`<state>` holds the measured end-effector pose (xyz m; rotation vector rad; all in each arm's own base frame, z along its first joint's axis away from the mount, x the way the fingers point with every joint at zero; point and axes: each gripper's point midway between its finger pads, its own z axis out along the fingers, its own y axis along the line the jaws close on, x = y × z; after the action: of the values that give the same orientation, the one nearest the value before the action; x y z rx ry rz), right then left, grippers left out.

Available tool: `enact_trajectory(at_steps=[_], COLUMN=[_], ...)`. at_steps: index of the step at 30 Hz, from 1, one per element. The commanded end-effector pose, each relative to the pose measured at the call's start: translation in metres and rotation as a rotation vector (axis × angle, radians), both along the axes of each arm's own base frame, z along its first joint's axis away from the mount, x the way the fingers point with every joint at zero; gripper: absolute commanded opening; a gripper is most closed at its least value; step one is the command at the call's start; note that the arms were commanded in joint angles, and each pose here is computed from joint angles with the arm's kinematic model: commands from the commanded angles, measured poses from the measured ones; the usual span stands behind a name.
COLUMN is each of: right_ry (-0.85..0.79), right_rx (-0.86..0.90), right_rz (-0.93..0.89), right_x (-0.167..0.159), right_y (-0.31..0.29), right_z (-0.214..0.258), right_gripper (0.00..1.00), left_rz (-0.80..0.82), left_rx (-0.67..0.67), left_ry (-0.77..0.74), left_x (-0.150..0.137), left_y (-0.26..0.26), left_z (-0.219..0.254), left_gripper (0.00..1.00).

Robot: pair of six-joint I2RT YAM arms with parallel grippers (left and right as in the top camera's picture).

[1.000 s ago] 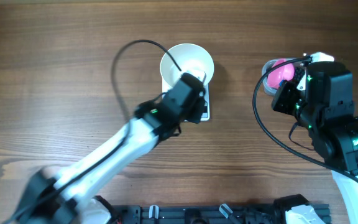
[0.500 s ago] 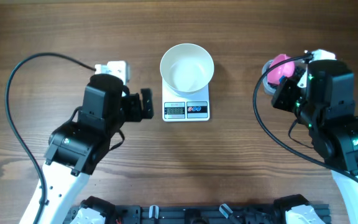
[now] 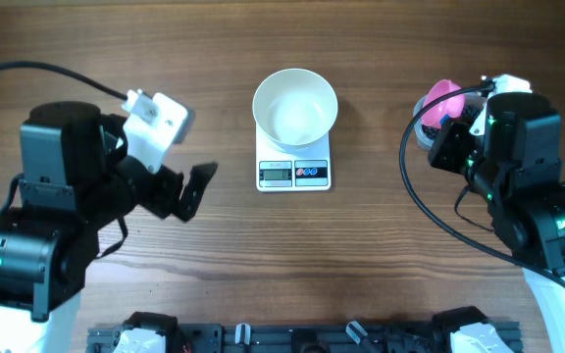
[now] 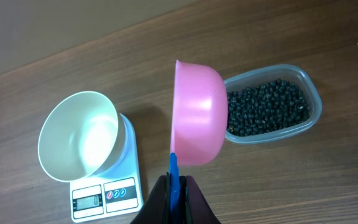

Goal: Scoop item into bowl and weigh 150g on scale
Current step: 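Lift the left gripper off the scale and retract it to the left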

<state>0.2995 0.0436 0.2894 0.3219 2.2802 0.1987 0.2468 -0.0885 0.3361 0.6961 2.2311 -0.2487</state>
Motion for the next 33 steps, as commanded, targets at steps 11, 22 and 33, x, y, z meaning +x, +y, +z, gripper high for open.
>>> enact_trajectory(at_steps=[11, 22, 33], right_ry=[0.001, 0.012, 0.016], right_rx=[-0.009, -0.011, -0.012], right_rz=[0.017, 0.017, 0.017], right_x=[-0.001, -0.003, -0.004], right_y=[0.0, 0.0, 0.0], right_z=[0.003, 0.001, 0.0], right_gripper=[0.04, 0.04, 0.04], left_rz=[-0.109, -0.109, -0.109], left_rx=[0.054, 0.055, 0.055], left_ry=[0.182, 0.187, 0.187], left_x=[-0.007, -0.006, -0.006], left_y=[-0.003, -0.003, -0.003], left_z=[-0.04, -0.041, -0.041], left_gripper=[1.0, 1.0, 1.0])
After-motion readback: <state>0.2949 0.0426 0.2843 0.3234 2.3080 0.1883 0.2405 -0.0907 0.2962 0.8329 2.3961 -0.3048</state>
